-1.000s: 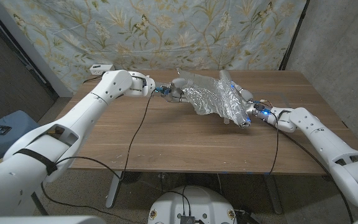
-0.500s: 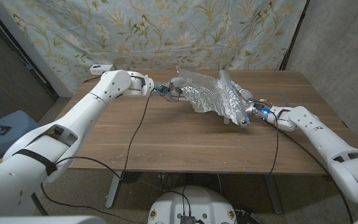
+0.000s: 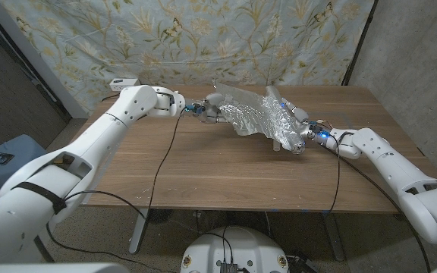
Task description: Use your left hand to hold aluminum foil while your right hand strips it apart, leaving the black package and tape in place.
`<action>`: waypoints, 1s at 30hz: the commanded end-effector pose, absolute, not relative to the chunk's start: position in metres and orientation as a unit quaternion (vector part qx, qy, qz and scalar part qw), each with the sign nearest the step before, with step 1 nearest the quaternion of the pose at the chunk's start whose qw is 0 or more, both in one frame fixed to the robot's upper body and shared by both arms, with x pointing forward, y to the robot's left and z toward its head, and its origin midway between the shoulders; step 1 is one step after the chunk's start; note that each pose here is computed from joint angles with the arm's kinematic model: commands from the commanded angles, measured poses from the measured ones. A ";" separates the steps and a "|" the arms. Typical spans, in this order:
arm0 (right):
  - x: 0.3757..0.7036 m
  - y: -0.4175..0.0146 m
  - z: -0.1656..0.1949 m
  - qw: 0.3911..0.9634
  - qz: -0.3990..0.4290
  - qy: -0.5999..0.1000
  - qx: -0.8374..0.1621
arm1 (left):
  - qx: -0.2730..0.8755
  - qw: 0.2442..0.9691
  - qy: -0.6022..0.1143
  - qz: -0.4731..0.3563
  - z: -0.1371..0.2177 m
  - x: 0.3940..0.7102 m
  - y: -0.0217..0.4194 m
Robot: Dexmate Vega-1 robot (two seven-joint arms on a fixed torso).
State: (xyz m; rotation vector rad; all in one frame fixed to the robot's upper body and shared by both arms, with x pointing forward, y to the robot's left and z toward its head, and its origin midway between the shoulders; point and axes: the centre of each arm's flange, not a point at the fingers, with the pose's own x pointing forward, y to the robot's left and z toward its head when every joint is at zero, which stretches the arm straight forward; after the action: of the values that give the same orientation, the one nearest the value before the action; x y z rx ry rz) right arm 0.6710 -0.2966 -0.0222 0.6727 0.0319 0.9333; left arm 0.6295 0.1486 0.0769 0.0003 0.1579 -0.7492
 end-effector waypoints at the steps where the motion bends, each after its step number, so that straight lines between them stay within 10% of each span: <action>1: 0.671 -0.298 -0.020 0.840 0.439 0.007 0.318 | 0.011 0.926 0.072 -0.372 0.082 0.628 0.152; 30: 0.665 -0.312 -0.023 0.842 0.427 -0.010 0.329 | 0.020 0.925 0.061 -0.374 0.083 0.611 0.161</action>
State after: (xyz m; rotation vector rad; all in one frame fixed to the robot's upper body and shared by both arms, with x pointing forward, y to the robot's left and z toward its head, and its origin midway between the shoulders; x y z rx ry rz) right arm 0.6674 -0.3064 -0.0233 0.6929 -0.0096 0.9116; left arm 0.6171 0.1575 0.0824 0.0369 0.1301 -0.7664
